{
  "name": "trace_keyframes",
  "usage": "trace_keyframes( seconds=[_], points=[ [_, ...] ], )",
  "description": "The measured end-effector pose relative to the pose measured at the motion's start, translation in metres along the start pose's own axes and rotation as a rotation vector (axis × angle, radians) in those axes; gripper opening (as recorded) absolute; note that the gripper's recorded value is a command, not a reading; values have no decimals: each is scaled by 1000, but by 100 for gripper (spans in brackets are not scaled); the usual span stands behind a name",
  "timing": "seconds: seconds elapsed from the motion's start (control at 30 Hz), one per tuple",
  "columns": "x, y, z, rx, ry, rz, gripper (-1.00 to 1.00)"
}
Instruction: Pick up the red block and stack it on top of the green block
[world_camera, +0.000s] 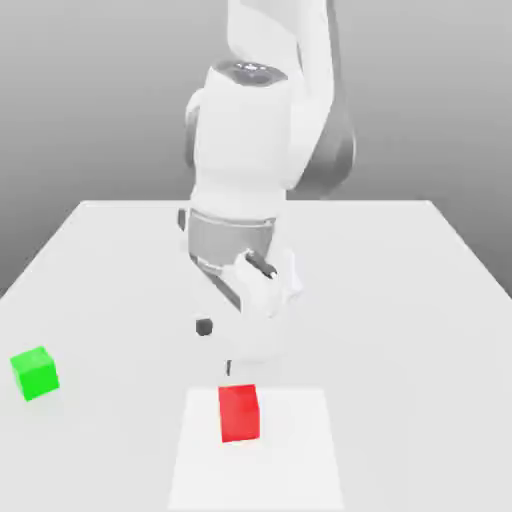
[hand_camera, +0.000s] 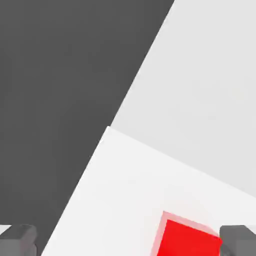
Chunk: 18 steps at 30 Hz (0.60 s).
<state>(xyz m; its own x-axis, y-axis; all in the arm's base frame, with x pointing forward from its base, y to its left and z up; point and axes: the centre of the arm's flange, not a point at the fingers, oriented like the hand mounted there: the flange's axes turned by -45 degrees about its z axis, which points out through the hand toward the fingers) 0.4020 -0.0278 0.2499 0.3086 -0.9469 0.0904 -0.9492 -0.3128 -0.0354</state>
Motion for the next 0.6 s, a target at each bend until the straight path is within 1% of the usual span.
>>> trace_keyframes(
  seconds=[0.1,0.13,0.6],
  points=[
    [-13,18,30,-32,-68,133,0],
    [-15,20,35,-36,-77,153,0],
    [-19,20,86,-32,-86,182,0]
  ],
)
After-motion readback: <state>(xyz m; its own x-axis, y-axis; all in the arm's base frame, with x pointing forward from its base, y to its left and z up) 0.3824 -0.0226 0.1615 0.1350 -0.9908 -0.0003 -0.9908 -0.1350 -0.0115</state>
